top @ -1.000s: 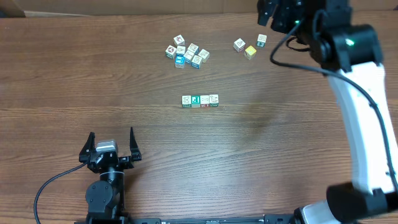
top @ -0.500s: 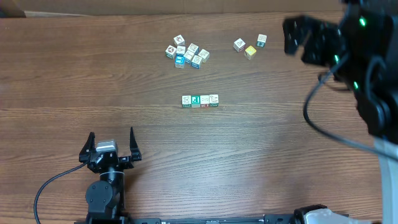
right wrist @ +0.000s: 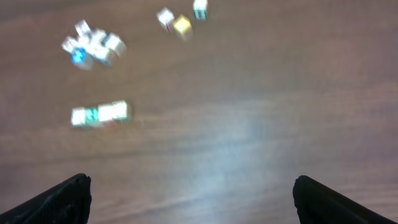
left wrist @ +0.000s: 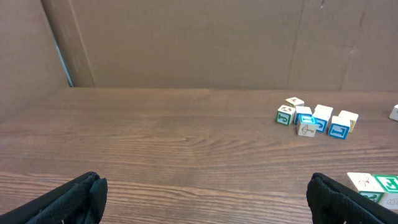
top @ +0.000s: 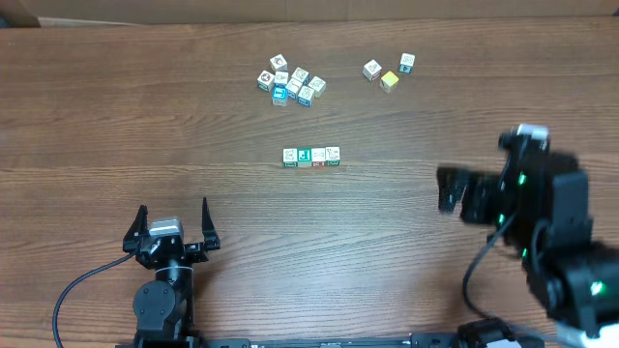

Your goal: Form a horizontal line

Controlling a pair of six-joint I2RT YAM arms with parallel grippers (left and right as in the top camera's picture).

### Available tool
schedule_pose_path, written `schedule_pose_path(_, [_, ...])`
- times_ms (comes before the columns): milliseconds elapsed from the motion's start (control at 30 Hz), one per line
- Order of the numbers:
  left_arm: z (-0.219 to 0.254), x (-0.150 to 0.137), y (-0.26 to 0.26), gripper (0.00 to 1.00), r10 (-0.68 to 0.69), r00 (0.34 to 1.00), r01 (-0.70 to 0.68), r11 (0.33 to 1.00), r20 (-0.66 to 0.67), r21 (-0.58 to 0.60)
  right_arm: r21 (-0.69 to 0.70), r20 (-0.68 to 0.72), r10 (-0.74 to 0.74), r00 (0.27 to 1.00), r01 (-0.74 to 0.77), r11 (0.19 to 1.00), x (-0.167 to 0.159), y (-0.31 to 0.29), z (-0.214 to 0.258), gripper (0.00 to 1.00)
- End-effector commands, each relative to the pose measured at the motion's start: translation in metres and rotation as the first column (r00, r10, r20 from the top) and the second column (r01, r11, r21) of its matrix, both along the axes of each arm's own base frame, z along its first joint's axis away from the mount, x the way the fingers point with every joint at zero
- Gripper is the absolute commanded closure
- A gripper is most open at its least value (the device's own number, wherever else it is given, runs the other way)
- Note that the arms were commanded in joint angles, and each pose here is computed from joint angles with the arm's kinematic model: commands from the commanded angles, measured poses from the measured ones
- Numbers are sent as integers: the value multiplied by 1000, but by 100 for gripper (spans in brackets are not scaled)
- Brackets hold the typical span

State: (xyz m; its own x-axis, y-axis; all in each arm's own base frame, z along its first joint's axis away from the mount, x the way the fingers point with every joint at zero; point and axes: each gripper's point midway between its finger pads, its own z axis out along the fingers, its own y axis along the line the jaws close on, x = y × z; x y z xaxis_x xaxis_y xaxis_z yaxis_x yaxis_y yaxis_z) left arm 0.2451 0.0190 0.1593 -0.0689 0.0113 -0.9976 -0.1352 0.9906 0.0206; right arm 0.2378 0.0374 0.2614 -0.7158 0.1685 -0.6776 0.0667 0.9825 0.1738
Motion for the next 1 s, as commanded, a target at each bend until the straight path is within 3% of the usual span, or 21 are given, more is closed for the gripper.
schedule_pose_path(0, [1, 0, -1, 1, -7, 1000, 6, 1000, 5, 11, -12, 2, 2, 1000, -2, 1000, -17, -4, -22, 0])
schedule_pose_path(233, [1, 0, -1, 0, -7, 1000, 6, 1000, 5, 11, -13, -2, 2, 1000, -2, 1000, -35, -8, -72, 0])
schedule_pose_path(633, [1, 0, -1, 1, -7, 1000, 6, 1000, 6, 11, 38, 222, 5, 975, -14, 999, -22, -3, -96, 0])
schedule_pose_path(800, [1, 0, -1, 0, -7, 1000, 6, 1000, 5, 11, 60, 359, 13, 933, -37, 997, -13, 1, -91, 0])
schedule_pose_path(967, [1, 0, -1, 1, -7, 1000, 6, 1000, 5, 11, -14, 560, 145, 816, -165, 986, 0, 18, -65, 0])
